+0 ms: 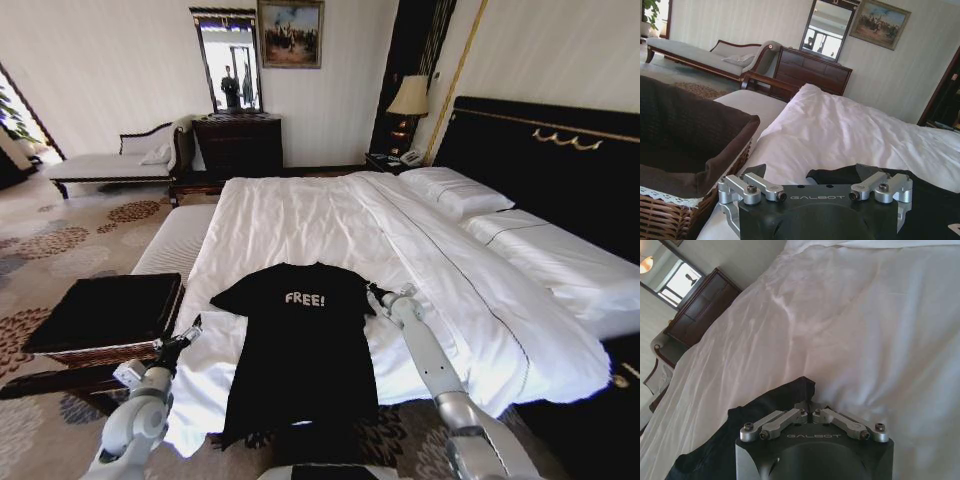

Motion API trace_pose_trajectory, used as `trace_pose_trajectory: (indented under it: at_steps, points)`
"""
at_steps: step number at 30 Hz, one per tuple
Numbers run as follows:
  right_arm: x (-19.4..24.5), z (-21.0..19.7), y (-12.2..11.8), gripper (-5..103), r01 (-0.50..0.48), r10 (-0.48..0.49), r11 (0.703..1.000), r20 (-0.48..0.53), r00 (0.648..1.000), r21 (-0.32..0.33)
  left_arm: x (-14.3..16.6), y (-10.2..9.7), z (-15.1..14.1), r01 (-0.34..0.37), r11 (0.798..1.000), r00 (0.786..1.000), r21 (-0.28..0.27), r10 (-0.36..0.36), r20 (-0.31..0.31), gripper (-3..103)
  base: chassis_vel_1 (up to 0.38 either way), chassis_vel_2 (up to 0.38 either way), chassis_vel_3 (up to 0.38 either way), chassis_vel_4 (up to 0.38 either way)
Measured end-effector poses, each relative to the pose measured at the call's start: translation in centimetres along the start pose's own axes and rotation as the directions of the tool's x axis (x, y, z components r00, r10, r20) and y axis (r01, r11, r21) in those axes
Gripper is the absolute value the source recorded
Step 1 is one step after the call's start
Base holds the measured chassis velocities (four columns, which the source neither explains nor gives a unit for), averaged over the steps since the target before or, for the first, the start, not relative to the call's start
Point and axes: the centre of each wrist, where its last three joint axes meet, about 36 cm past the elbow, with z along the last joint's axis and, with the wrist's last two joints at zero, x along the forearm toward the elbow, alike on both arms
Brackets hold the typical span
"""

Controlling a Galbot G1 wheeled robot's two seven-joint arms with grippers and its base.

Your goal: Fold the clothes on the bed and place them into the basket.

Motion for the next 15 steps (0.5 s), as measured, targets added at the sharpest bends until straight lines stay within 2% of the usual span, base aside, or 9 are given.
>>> trace_pose_trajectory:
  at_steps: [4, 5, 10, 14, 15]
  points:
    - [0.2, 1.3, 3.6, 0, 0.049, -0.047, 0.991, -0.021, 0.999, 0.122, 0.3, 0.1, -0.3, 0.002, 1.000, 1.000, 0.001, -0.002, 0.006, 100, 0.000, 0.000, 0.000, 0.000]
    - [0.2, 1.3, 3.6, 0, 0.049, -0.047, 0.991, -0.021, 0.999, 0.122, 0.3, 0.1, -0.3, 0.002, 1.000, 1.000, 0.001, -0.002, 0.006, 100, 0.000, 0.000, 0.000, 0.000]
    - [-1.4, 4.2, 5.2, 0, 0.049, -0.035, 0.977, -0.069, 0.997, 0.209, 0.6, 0.4, -0.4, 0.005, 1.000, 1.000, -0.002, -0.005, 0.011, 100, 0.000, 0.000, 0.000, 0.000]
    - [-2.3, 5.8, 5.6, 0, 0.040, -0.022, 0.973, -0.079, 0.997, 0.229, 0.7, 0.6, -0.6, 0.007, 1.000, 1.000, -0.006, -0.007, 0.015, 100, 0.000, 0.000, 0.000, 0.000]
    - [-2.4, 6.2, 5.8, 5, 0.041, -0.023, 0.971, -0.079, 0.997, 0.236, 0.8, 0.7, -0.6, 0.008, 1.000, 1.000, -0.007, -0.008, 0.016, 100, 0.000, 0.000, 0.000, 0.000]
